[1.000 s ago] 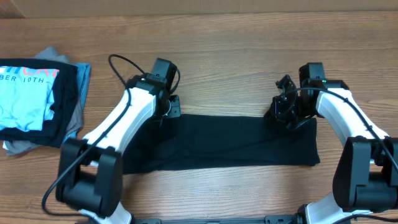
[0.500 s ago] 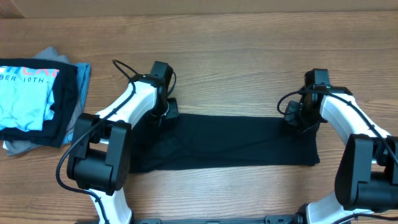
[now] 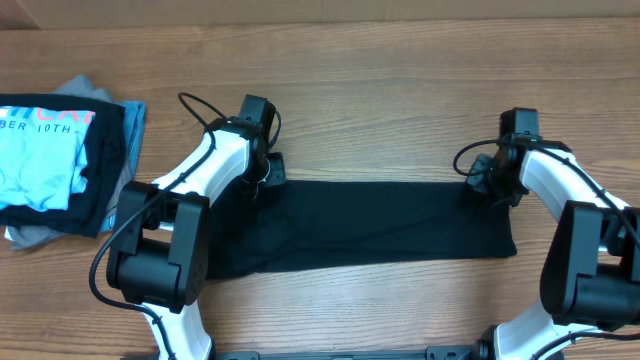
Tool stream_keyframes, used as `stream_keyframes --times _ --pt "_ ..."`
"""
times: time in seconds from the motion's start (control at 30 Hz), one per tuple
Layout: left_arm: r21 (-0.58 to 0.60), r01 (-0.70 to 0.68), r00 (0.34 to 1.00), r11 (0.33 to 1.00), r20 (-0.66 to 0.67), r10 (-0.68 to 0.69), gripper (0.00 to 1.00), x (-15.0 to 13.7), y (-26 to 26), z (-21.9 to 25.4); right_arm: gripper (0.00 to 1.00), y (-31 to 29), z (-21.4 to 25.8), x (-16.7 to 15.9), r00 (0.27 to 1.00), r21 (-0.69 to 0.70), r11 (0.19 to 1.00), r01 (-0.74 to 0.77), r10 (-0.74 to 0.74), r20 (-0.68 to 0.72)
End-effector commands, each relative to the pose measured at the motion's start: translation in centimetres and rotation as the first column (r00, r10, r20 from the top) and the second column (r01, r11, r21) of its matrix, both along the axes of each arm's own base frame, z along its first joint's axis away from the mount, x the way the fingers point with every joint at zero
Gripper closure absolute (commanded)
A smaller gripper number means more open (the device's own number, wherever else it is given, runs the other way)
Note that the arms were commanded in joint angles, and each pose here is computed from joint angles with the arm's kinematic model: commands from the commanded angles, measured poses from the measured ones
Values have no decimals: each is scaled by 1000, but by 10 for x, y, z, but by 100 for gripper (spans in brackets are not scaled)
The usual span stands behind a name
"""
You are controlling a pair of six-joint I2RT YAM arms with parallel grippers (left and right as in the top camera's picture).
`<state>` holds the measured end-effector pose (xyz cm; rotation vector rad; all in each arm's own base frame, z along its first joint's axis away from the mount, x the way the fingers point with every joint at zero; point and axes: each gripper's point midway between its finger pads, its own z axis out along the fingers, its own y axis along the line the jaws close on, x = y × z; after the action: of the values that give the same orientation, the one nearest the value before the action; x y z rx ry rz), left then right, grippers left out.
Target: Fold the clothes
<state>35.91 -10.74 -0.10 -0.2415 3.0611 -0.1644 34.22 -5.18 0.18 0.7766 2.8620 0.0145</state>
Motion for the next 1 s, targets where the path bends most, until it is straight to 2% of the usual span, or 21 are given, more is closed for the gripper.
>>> stream_keyframes --times 0.0,0.1,0.2,0.33,0.47,0.57,0.67,0.8,0.87,0.97 --pt "110 -14 997 994 -76 22 96 -12 31 -37 96 -24 -13 -6 995 -14 995 102 -102 -20" --pt "103 -13 998 995 -53 18 96 -2 28 -29 96 -21 -12 0 995 34 994 99 -100 4" --pt "90 -12 1000 996 4 11 96 20 23 2 96 -15 -4 17 996 72 996 59 -64 64" --pt "60 -22 991 998 134 14 96 50 16 84 96 -1 35 53 987 171 985 -16 -11 158" --pt "44 -31 978 999 208 22 94 49 19 155 96 17 76 64 984 269 959 -84 36 176" --pt "56 -39 987 998 156 30 89 21 29 177 96 50 97 52 971 382 897 -222 168 170" --pt "88 -40 999 995 24 38 86 -11 40 171 96 84 99 28 941 466 817 -339 304 151" --pt "74 37 986 997 -162 -24 84 -53 39 149 96 112 85 0 918 500 782 -371 389 73" --pt "17 93 962 996 -259 -85 81 -76 34 136 96 115 67 -5 898 437 800 -411 438 42" --pt "-117 164 910 979 -365 -196 67 -108 20 123 96 101 48 -1 933 343 877 -335 360 -9"
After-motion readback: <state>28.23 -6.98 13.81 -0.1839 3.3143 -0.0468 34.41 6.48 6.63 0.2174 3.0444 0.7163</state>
